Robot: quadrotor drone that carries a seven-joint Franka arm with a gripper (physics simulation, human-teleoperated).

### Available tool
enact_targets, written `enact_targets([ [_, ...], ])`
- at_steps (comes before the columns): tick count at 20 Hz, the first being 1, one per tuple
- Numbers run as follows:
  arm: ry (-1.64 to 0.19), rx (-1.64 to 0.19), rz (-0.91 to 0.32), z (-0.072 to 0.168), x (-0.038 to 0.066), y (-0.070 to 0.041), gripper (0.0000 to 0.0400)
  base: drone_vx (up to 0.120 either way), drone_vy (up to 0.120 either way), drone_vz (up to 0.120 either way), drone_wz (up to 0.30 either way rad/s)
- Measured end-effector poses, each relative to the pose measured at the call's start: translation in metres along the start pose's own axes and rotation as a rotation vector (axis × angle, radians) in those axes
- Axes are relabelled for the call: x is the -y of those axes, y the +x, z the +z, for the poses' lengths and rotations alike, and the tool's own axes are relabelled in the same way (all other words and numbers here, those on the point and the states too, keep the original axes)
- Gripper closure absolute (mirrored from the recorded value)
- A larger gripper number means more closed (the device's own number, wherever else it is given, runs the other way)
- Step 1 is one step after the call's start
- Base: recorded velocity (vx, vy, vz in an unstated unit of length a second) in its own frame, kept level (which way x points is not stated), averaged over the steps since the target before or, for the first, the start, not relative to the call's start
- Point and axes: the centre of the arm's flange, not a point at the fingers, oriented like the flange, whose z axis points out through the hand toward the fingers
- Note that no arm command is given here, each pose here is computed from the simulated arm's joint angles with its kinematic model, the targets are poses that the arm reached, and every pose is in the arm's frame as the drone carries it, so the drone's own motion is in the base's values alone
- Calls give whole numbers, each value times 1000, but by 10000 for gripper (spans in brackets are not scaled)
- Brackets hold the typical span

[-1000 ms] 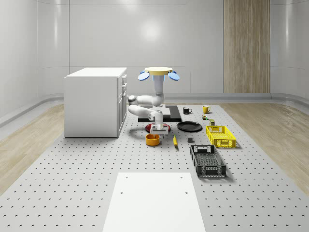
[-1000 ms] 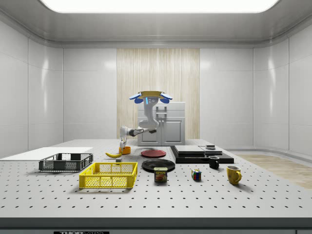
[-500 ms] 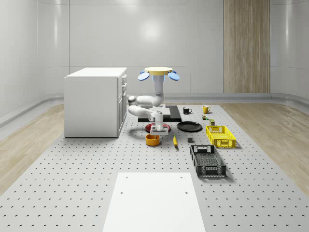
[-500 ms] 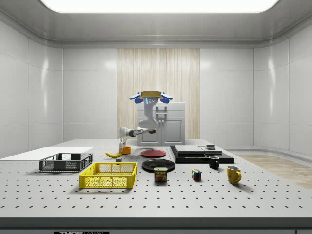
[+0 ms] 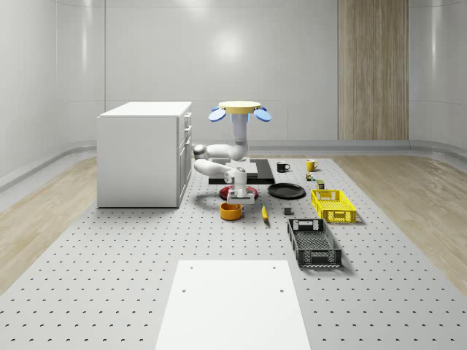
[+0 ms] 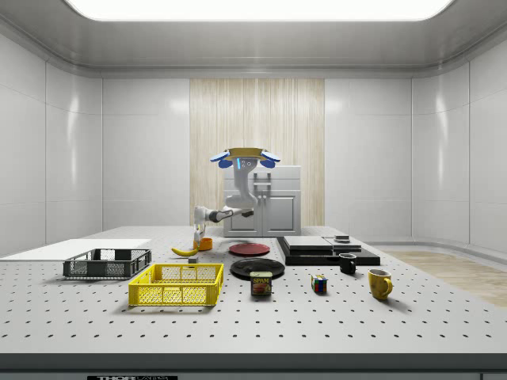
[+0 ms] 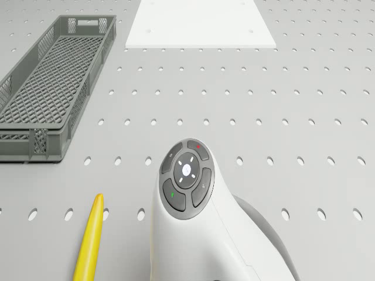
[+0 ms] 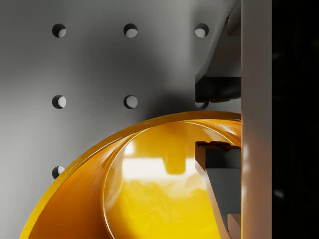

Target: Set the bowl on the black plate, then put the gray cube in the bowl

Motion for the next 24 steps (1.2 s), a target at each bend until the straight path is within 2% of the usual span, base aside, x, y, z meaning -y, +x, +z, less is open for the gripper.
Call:
enact_targets([
  [4, 0, 0, 0, -10, 0, 0, 296, 0, 0, 10, 0],
  [10, 0, 0, 0, -28, 0, 0, 299, 0, 13, 120, 0],
  [14, 0, 0, 0, -32, 0, 0, 300, -120, 120, 110, 0],
  [24, 0, 0, 0, -35, 0, 0, 300, -120, 120, 0, 0],
])
